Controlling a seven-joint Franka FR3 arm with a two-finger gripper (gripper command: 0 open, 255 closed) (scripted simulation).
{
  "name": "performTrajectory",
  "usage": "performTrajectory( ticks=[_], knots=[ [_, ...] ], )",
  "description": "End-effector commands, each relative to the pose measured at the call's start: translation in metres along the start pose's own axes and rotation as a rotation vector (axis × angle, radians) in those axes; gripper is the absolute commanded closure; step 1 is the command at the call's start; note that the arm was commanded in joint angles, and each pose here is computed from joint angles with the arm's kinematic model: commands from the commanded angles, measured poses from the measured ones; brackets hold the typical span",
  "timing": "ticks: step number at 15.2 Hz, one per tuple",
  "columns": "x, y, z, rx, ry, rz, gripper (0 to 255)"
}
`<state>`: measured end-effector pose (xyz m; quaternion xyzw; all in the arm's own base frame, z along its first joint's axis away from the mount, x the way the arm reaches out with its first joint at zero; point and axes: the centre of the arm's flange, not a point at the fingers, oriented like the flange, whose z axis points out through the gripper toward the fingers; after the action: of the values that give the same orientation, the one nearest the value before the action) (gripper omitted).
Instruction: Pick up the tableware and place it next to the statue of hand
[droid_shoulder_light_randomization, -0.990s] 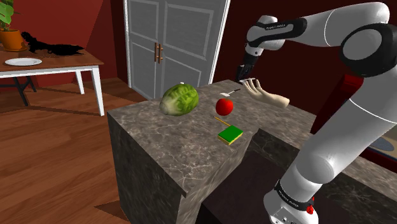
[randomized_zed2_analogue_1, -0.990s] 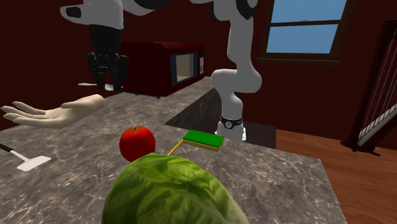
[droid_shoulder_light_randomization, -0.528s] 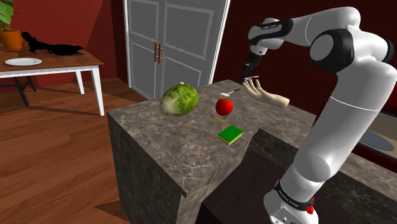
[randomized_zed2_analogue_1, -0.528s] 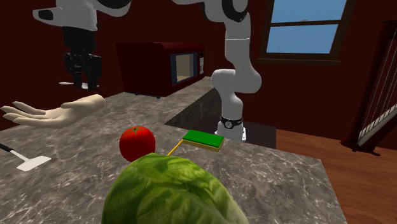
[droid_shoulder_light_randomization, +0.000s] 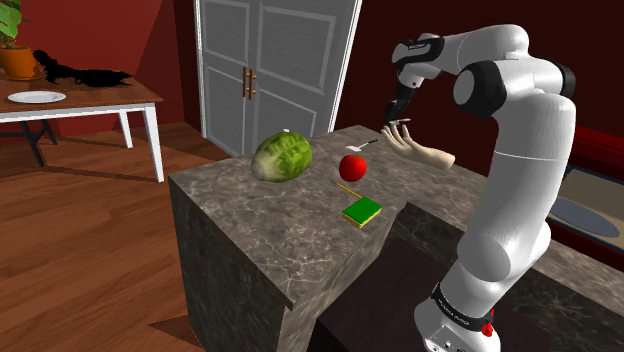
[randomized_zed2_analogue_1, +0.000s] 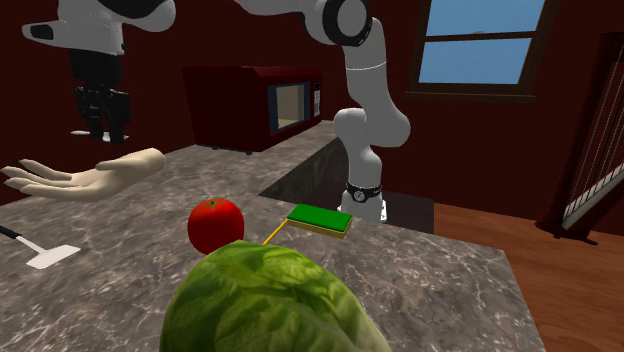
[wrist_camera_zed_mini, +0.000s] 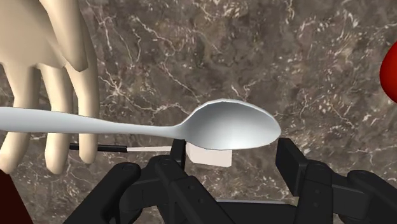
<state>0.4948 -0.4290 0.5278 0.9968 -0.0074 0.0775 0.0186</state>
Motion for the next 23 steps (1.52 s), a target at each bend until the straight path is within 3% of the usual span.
performTrajectory(
  ticks=[1, 23],
  knots=[
    [-0.001, 0.001, 0.011, 0.000, 0.001, -0.001, 255],
    [-0.019, -0.004, 0.125, 0.000, 0.001, -0.001, 255]
  ],
)
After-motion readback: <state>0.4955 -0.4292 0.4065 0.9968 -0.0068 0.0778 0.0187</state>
